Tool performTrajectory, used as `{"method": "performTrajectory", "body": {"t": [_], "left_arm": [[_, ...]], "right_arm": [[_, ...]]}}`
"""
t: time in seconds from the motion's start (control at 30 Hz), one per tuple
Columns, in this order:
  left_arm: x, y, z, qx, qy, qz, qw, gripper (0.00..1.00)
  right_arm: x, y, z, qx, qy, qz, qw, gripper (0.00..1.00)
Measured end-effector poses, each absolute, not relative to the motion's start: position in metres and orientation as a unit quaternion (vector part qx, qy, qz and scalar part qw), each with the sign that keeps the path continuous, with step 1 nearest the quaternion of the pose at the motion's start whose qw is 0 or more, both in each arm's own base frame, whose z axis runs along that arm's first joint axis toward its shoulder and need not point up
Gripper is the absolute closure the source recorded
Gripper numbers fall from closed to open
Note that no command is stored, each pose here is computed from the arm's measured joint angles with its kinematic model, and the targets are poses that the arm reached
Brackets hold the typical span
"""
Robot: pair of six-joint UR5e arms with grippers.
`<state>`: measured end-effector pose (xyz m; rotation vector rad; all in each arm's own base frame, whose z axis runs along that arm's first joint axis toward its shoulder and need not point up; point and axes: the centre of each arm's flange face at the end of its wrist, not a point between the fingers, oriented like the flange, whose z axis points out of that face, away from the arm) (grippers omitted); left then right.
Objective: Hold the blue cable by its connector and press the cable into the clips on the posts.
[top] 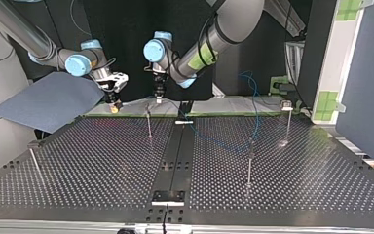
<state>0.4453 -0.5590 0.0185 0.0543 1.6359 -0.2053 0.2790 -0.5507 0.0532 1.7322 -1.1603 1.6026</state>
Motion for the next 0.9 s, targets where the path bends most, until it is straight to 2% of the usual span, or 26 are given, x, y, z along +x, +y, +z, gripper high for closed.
{"method": "performTrajectory", "body": {"t": [0.5,0.9], "left_arm": [[0.474,-0.56,0.035,0.02,0.725,-0.098,0.682,0.98],[0.494,-0.562,0.027,0.022,0.73,-0.106,0.675,0.98]], "right_arm": [[0.273,-0.561,0.057,0.624,-0.424,0.61,0.243,1.0],[0.271,-0.565,0.057,0.621,-0.424,0.611,0.247,1.0]]}}
